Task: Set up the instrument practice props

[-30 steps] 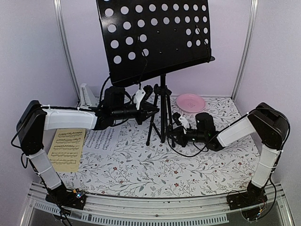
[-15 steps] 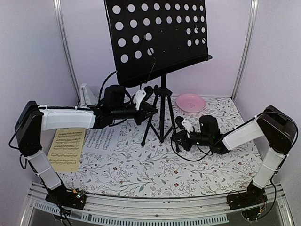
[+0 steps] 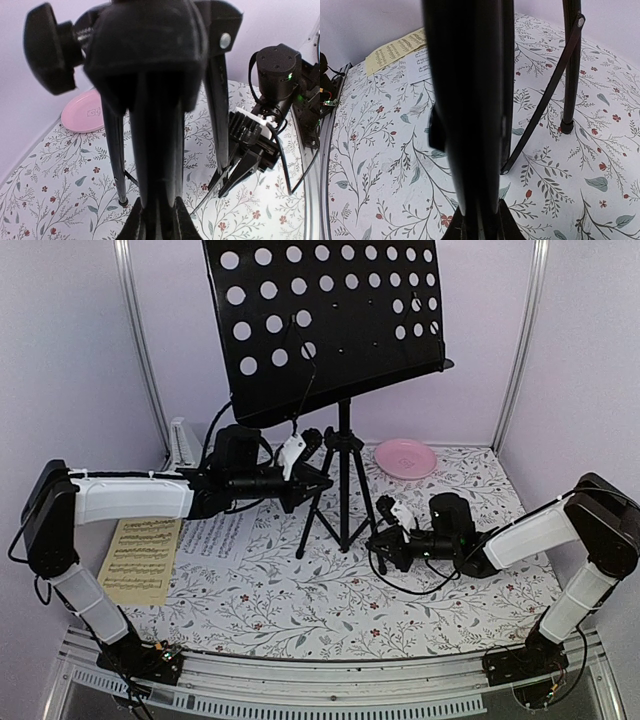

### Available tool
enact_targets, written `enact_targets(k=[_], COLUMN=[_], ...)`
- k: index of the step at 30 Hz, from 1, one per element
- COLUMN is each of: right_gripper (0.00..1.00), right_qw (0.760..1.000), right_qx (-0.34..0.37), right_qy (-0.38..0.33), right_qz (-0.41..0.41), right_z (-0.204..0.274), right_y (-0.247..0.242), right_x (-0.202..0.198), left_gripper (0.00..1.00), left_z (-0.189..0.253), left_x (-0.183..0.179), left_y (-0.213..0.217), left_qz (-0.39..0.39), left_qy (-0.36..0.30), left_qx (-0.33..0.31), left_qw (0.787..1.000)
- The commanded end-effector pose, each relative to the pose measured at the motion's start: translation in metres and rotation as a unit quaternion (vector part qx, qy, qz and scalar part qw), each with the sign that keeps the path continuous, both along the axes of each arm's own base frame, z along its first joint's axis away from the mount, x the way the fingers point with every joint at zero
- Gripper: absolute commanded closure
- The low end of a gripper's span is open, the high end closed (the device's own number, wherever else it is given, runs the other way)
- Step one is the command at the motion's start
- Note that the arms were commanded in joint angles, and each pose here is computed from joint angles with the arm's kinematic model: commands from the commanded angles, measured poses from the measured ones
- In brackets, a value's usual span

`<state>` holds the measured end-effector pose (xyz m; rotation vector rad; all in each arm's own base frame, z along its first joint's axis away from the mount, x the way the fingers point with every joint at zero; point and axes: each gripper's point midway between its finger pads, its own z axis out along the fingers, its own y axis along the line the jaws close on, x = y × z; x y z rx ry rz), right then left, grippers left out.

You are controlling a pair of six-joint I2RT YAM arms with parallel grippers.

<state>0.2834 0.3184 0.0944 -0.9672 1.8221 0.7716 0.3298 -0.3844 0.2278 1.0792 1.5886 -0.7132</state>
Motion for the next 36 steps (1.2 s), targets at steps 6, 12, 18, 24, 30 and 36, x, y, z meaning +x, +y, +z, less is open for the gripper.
enact_targets(k=[6,12,18,24,30,36], right_gripper=[1.0,1.0,1.0,1.0,1.0,1.0], right_qw=[0.997,0.997,0.996,0.997,0.997,0.998], right_qx=[0.036,0.039,0.038,0.031,0.022,0.011], right_qy=[0.065,0.07,0.074,0.069,0.068,0.066], right_qz=[-0.016,-0.016,-0.013,-0.006,0.0,0.0], right_z=[0.0,-0.001,-0.003,-0.003,-0.006,-0.008], right_y=[0.013,0.013,0.015,0.021,0.028,0.034], right_x=[-0.011,-0.013,-0.015,-0.019,-0.023,-0.025], left_gripper=[0.73,0.43,0.33,0.33,0.38,0.61], left_z=[0.025,0.011,-0.028,-0.067,-0.087,-0.101], left_x=[-0.001,-0.024,-0.045,-0.038,-0.025,-0.019], left_y=[0.027,0.037,0.053,0.047,0.027,0.025], left_qz=[0.026,0.016,0.019,0.028,0.009,0.015], left_qy=[-0.052,-0.035,-0.019,-0.002,0.001,0.007], left_qx=[-0.02,-0.035,-0.031,-0.004,0.032,0.058], left_qw=[0.998,0.999,0.999,1.0,0.999,0.998])
